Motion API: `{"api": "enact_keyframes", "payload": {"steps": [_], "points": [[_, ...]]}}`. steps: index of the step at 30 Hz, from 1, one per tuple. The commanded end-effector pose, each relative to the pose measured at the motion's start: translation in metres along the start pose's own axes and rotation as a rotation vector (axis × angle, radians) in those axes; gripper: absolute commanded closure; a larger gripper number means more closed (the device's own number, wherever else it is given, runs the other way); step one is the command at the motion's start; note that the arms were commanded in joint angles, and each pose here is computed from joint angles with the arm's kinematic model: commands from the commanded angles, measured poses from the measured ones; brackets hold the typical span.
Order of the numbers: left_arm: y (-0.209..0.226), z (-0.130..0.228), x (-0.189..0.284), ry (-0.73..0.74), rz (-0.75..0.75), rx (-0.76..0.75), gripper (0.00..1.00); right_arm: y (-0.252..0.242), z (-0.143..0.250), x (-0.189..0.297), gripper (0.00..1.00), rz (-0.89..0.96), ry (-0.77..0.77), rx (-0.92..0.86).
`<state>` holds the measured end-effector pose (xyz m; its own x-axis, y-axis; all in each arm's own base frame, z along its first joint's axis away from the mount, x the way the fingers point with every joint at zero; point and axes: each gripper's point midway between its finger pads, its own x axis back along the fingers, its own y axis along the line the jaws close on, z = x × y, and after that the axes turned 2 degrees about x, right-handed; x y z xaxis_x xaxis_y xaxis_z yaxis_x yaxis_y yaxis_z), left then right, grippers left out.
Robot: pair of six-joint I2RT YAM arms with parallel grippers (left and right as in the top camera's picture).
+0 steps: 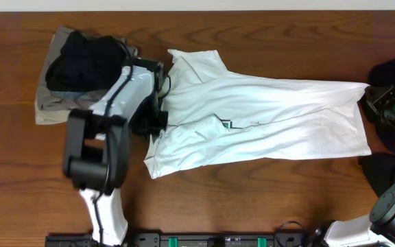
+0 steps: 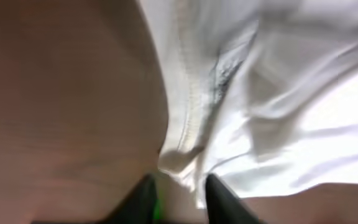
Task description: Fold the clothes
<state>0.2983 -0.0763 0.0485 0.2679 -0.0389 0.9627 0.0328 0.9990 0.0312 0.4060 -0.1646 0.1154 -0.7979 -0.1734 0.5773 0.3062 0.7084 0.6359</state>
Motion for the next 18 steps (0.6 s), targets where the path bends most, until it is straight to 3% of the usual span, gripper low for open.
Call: {"api": "enact_keyframes", "payload": {"steps": [1,2,6,12,18], "points": [[-0.002,-0.025,0.043,-0.223,0.032,-0.014,0.6,0.002,-0.005,0.006,0.99,-0.007,-0.018,0.017],[-0.004,-0.036,0.048,-0.279,0.041,-0.028,0.56,0.002,-0.005,0.006,0.99,-0.007,-0.018,0.017],[-0.013,-0.078,0.055,-0.43,0.061,-0.065,0.56,0.002,-0.005,0.006,0.99,-0.007,-0.018,0.016],[-0.023,-0.127,0.025,-0.494,0.074,-0.077,0.63,0.001,-0.004,0.006,0.99,-0.006,-0.015,0.014],[-0.025,-0.142,0.015,-0.523,0.065,-0.125,0.63,0.001,-0.004,0.006,0.99,-0.006,-0.016,0.014]]}}
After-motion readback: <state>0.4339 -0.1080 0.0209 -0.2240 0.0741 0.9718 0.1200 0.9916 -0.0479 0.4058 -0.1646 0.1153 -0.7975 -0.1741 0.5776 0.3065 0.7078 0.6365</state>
